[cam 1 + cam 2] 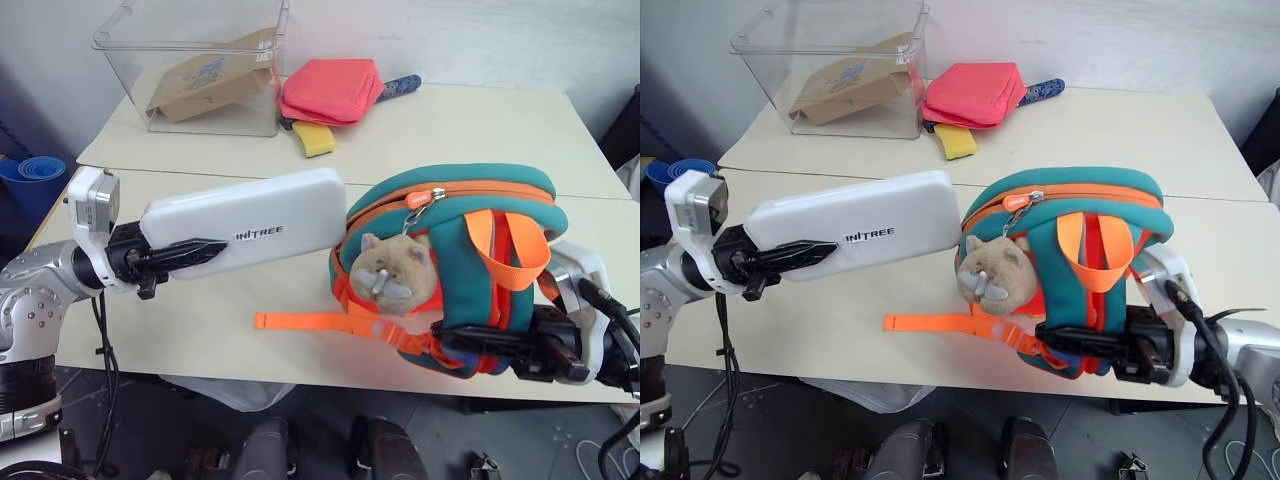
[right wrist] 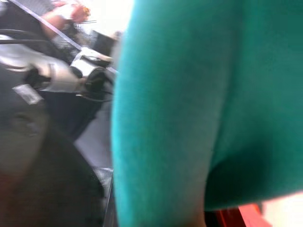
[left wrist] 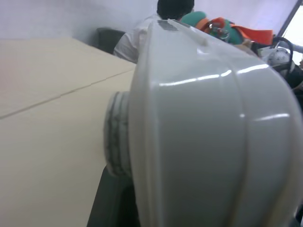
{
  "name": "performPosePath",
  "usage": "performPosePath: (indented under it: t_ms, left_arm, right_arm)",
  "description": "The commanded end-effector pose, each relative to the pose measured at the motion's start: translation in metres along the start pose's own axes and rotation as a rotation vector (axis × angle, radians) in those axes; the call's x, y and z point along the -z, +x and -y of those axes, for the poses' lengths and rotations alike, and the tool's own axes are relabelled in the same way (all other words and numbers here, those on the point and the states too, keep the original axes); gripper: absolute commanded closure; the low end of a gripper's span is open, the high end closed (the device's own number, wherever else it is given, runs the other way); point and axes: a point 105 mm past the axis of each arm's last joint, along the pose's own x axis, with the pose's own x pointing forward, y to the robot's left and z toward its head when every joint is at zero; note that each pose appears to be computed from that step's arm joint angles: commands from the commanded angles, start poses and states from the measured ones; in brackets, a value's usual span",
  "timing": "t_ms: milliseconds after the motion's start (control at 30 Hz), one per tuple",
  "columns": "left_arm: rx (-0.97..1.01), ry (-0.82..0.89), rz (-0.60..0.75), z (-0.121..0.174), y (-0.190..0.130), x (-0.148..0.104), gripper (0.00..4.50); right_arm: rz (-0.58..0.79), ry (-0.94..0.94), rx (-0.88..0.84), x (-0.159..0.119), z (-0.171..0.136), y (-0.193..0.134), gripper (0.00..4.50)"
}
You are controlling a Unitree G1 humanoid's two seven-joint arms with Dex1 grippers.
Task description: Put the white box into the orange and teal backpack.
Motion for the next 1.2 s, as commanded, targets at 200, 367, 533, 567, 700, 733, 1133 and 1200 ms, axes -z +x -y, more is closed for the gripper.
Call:
performPosePath:
  t_ms: [200,367,533,567,700,733,1133,1200]
  left_arm:
    - [0.095,0.154,0.036,0.004,0.042,-0.016,3.29]
    - [0.140,0.248,-0.098,-0.009,0.087,-0.007,3.29]
    - [0.246,0.319,-0.342,-0.013,0.132,0.011,3.29]
    - [0.244,0.327,-0.360,-0.016,0.147,0.011,3.29]
    - [0.281,0.356,-0.366,-0.014,0.214,0.023,3.29]
    - [0.269,0.354,-0.356,-0.014,0.229,0.028,3.29]
    - [0.232,0.340,-0.159,-0.020,0.227,0.015,1.48]
    - [0.259,0.351,-0.092,-0.024,0.204,0.002,0.92]
  right_arm:
    - [0.027,-0.047,-0.001,-0.002,0.005,0.003,4.47]
    - [0.003,-0.046,-0.005,0.002,0.006,0.003,4.47]
    - [0.016,-0.096,0.024,-0.004,0.017,0.006,4.47]
    - [0.020,-0.107,0.026,-0.006,0.020,0.007,4.47]
    - [0.021,-0.125,0.015,-0.008,0.023,0.011,4.47]
    - [0.019,-0.128,0.013,-0.008,0.023,0.012,4.47]
    - [0.056,-0.159,0.066,-0.005,0.029,0.014,4.50]
    - [0.070,-0.165,0.091,-0.006,0.033,0.013,4.50]
